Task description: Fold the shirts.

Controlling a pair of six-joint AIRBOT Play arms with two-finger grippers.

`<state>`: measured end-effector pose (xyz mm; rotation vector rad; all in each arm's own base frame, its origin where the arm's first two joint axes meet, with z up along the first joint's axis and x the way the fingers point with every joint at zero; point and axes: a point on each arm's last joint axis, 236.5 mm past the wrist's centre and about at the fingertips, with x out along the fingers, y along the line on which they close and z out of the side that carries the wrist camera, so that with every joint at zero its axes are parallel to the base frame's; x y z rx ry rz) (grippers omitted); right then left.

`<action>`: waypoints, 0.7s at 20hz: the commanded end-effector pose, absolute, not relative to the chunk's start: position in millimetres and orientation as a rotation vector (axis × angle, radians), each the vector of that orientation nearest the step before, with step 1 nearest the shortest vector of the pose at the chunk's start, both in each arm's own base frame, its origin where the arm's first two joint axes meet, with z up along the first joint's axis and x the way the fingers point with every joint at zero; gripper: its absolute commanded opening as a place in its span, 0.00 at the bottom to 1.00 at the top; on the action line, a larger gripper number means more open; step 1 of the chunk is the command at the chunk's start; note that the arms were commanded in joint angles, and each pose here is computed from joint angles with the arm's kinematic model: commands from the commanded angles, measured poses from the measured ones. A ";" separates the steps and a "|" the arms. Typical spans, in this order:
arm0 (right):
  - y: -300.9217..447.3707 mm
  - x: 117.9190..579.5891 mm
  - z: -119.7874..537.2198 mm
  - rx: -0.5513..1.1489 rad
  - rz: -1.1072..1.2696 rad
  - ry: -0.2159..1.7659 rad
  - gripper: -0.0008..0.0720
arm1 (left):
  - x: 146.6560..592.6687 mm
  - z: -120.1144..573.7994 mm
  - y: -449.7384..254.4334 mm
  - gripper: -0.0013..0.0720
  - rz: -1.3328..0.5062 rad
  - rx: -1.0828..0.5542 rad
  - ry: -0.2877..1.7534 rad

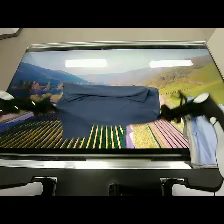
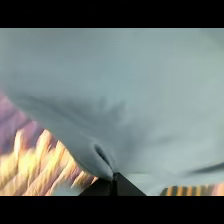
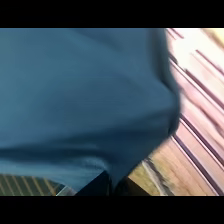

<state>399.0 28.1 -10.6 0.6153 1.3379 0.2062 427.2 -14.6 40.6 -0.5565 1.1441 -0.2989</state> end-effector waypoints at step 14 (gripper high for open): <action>-38.4 226.5 546.6 0.011 -0.168 -0.133 0.07 | 178.8 620.3 -34.0 0.05 -0.106 -0.032 -0.413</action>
